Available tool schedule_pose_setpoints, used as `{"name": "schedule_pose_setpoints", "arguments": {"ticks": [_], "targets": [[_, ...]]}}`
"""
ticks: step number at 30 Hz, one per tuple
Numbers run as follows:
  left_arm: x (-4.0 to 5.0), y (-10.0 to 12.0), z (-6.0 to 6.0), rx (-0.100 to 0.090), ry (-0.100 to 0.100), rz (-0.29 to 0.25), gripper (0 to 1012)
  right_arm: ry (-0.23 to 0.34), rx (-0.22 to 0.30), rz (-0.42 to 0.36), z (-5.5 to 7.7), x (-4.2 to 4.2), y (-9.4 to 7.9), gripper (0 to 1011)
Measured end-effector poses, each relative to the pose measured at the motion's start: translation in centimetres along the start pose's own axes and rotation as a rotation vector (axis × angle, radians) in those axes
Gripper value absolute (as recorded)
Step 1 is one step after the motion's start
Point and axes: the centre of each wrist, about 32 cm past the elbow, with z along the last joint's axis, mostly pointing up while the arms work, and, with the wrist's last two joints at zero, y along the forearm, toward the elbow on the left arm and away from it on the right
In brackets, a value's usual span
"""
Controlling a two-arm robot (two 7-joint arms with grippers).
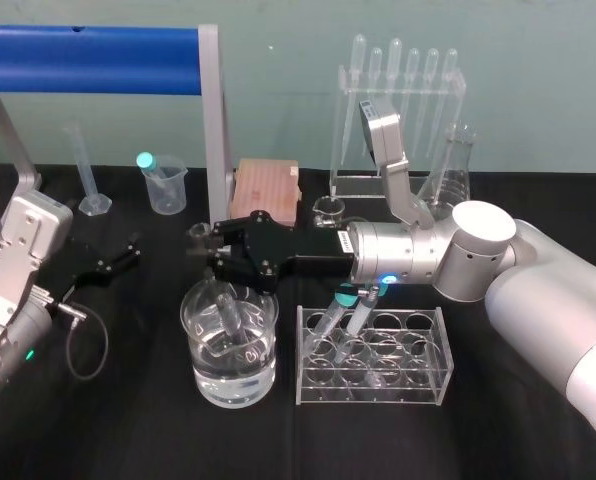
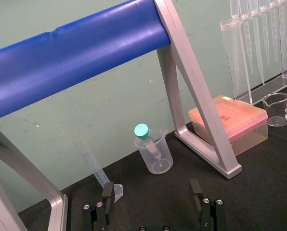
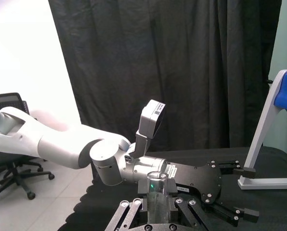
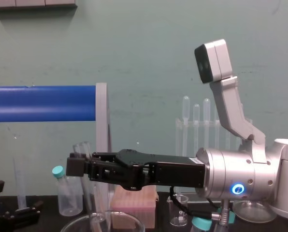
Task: Hold the test tube with one hand and immerse one end into the beaker, then return it to the test tube rack.
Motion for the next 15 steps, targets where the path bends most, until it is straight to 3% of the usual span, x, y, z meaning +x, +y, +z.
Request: {"name": "schedule_pose_setpoints", "arguments": {"ticks": [15], "targets": [[0.0,0.0,0.0,0.0,0.0,0.0,1000,0.0,0.0,0.0,0.0,0.0,0.0,225]]}}
